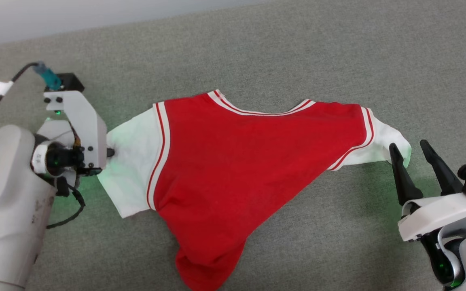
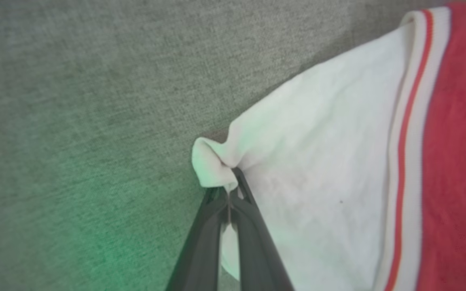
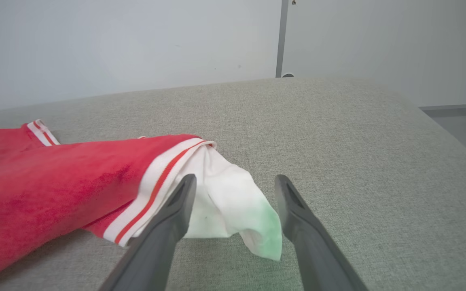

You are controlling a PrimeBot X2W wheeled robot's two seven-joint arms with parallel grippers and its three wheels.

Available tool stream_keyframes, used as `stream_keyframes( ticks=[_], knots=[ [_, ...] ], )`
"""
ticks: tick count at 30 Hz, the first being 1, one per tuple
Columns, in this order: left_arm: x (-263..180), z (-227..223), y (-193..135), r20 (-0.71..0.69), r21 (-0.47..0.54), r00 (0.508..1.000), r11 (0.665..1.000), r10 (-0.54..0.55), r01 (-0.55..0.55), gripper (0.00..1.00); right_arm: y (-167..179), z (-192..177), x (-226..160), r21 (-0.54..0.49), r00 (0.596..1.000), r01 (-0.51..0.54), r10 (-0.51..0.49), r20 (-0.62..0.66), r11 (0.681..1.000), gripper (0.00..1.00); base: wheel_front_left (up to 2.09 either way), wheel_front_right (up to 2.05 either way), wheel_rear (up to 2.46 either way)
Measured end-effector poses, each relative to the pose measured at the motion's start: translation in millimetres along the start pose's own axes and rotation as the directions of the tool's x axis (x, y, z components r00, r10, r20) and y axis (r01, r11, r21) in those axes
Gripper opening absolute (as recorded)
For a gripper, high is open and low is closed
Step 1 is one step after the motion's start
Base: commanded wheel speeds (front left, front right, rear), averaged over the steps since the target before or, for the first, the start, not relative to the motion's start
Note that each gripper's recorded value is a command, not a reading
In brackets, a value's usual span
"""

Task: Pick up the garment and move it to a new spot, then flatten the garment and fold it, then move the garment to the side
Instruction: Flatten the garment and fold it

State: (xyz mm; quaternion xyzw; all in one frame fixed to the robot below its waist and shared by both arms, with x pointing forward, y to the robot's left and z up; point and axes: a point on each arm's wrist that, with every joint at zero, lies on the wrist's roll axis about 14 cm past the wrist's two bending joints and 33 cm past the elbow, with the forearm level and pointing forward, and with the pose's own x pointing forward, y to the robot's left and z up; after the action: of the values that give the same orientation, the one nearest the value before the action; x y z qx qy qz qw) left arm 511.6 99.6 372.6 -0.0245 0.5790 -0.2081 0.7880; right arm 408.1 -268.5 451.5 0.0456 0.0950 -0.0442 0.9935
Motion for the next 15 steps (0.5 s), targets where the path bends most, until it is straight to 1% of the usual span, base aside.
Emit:
stream_keyframes(
  ticks=[3,7,9,10,12,14,15],
  knots=[
    [0.5,1.1,0.2,0.001,0.031,1.0,0.999,0.016,-0.016,0.0,-1.5,-0.6,4.2,0.011,1.0,-0.001,0.001,-0.029,1.0,1.0,0.0,0.0,0.0],
    [-1.9,2.6,0.5,0.011,0.038,1.0,0.999,0.015,-0.015,0.0,1.9,-8.8,10.0,0.029,0.991,-0.03,0.033,-0.133,0.999,1.0,0.0,0.0,0.0],
    [-2.6,3.1,0.5,0.018,0.035,1.0,0.999,0.013,-0.014,0.0,2.4,-6.7,14.8,0.015,0.984,-0.049,0.051,-0.169,0.999,1.0,0.0,0.0,0.0],
    [-3.0,3.9,0.0,0.023,0.036,1.0,0.999,0.012,-0.013,0.0,1.6,-7.2,18.1,0.034,0.979,-0.048,0.054,-0.199,0.998,1.0,0.0,0.0,0.0],
    [-3.5,4.4,-0.3,0.029,0.036,1.0,0.999,0.01,-0.011,0.0,0.4,-19.9,18.2,0.019,0.95,-0.059,0.062,-0.305,0.998,1.0,0.0,0.0,0.0],
    [-3.8,5.6,-1.0,0.037,0.037,0.999,0.999,0.005,-0.006,0.0,-3.7,-35.9,15.3,0.012,0.909,-0.058,0.057,-0.412,0.998,1.0,0.0,0.0,0.0],
    [-3.8,5.9,-1.2,0.041,0.036,0.999,0.999,0.002,-0.003,0.0,-4.8,-38.0,17.1,0.005,0.897,-0.06,0.056,-0.439,0.998,1.0,0.0,0.0,0.0]
  ],
)
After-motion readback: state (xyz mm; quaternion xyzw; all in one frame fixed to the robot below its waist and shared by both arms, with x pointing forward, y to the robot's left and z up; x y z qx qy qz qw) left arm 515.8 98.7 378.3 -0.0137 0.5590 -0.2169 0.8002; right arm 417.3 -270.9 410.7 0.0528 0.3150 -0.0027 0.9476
